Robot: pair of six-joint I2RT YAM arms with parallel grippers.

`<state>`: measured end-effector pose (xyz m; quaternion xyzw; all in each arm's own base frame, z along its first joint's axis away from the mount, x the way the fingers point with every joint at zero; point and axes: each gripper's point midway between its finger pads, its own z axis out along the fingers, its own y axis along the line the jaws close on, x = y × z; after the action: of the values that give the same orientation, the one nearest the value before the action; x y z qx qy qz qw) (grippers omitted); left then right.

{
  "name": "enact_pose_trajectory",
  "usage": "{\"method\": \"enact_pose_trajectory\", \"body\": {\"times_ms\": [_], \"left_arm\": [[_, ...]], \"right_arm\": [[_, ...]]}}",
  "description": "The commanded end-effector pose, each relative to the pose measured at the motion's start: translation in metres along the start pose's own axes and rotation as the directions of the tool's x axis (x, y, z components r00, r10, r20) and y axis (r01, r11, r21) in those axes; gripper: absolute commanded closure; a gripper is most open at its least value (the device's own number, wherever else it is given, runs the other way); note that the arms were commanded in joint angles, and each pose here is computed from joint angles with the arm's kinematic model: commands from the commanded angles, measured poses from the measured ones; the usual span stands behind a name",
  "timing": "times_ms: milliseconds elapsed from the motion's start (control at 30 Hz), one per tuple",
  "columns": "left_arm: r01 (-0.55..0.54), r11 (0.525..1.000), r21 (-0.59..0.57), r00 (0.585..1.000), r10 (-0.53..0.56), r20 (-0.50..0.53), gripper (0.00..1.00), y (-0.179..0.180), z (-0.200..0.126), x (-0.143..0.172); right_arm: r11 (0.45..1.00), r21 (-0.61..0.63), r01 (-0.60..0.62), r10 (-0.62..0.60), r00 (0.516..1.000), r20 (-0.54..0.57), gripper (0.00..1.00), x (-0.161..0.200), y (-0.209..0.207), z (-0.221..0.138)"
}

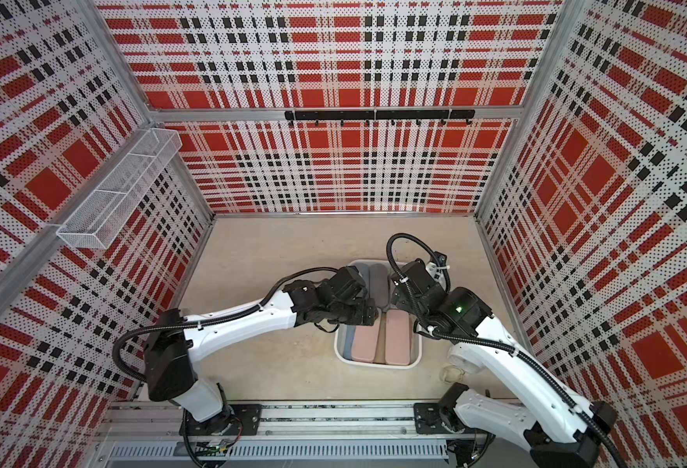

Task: Put the glasses cases into the storage boxes
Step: Place the glasses case in the storage box, then reset both arms

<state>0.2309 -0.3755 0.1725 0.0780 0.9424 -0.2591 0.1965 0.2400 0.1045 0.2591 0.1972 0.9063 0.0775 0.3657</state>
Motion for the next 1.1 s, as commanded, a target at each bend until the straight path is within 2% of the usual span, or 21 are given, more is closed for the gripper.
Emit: {"method": "enact_pose_trajectory", "body": {"times_ms": [0,167,233,300,367,467,500,567,633,667,700,800,900,967,1067], "left_arm": [[0.007,0.999,0.049,0.995,-0.012,0.104,0.13,-0.001,-0.023,-0.021],[0.043,0.998,0.049,0.971,-0.053,0.234,0.12,0.029,-0.059,-0.059],[0.076,0.997,0.007,0.940,-0.074,0.333,0.11,0.057,-0.083,-0.086],[0.142,0.989,-0.042,0.888,-0.109,0.447,0.10,0.096,-0.112,-0.113],[0.227,0.971,-0.078,0.805,-0.142,0.575,0.09,0.144,-0.146,-0.138],[0.341,0.934,-0.102,0.633,-0.149,0.759,0.06,0.216,-0.197,-0.154],[0.385,0.917,-0.107,0.559,-0.139,0.817,0.00,0.243,-0.212,-0.153],[0.480,0.868,-0.128,0.418,-0.098,0.903,0.02,0.293,-0.232,-0.139],[0.522,0.833,-0.184,0.314,0.012,0.949,0.02,0.328,-0.245,-0.120],[0.556,0.802,-0.217,0.289,0.058,0.955,0.02,0.341,-0.249,-0.112],[0.588,0.762,-0.271,0.286,0.117,0.951,0.02,0.354,-0.251,-0.105],[0.601,0.670,-0.436,0.355,0.265,0.896,0.02,0.383,-0.242,-0.093],[0.583,0.628,-0.516,0.441,0.289,0.850,0.02,0.417,-0.217,-0.087],[0.580,0.652,-0.489,0.440,0.254,0.861,0.02,0.432,-0.209,-0.086],[0.566,0.707,-0.424,0.365,0.247,0.898,0.02,0.440,-0.210,-0.083]], "right_arm": [[1.000,0.026,0.010,-0.011,1.000,0.028,0.19,-0.009,-0.003,-0.004],[1.000,0.006,0.005,-0.006,0.998,0.070,0.18,-0.021,0.001,-0.010],[1.000,-0.003,0.000,0.000,0.994,0.111,0.12,-0.029,0.001,-0.014],[1.000,0.016,-0.002,-0.001,0.985,0.175,0.09,-0.038,-0.005,-0.016],[1.000,0.028,0.011,-0.017,0.970,0.243,0.00,-0.044,-0.009,-0.013],[0.999,0.042,-0.003,-0.014,0.914,0.405,0.00,-0.047,-0.026,0.004],[0.999,0.043,0.017,-0.036,0.881,0.472,0.00,-0.051,-0.029,0.006],[0.998,0.063,0.018,-0.052,0.816,0.576,0.00,-0.053,-0.044,0.007],[0.990,0.139,-0.030,-0.072,0.739,0.670,0.00,-0.059,-0.068,0.006],[0.983,0.179,-0.039,-0.096,0.725,0.683,0.00,-0.061,-0.077,0.009],[0.973,0.222,-0.057,-0.112,0.725,0.680,0.00,-0.063,-0.086,0.016],[0.944,0.316,-0.100,-0.124,0.778,0.616,0.00,-0.068,-0.113,0.048],[0.882,0.459,-0.111,-0.191,0.804,0.563,0.00,-0.069,-0.142,0.074],[0.831,0.541,-0.131,-0.222,0.813,0.538,0.00,-0.068,-0.163,0.085],[0.803,0.577,-0.148,-0.247,0.799,0.548,0.00,-0.064,-0.183,0.099]]}}
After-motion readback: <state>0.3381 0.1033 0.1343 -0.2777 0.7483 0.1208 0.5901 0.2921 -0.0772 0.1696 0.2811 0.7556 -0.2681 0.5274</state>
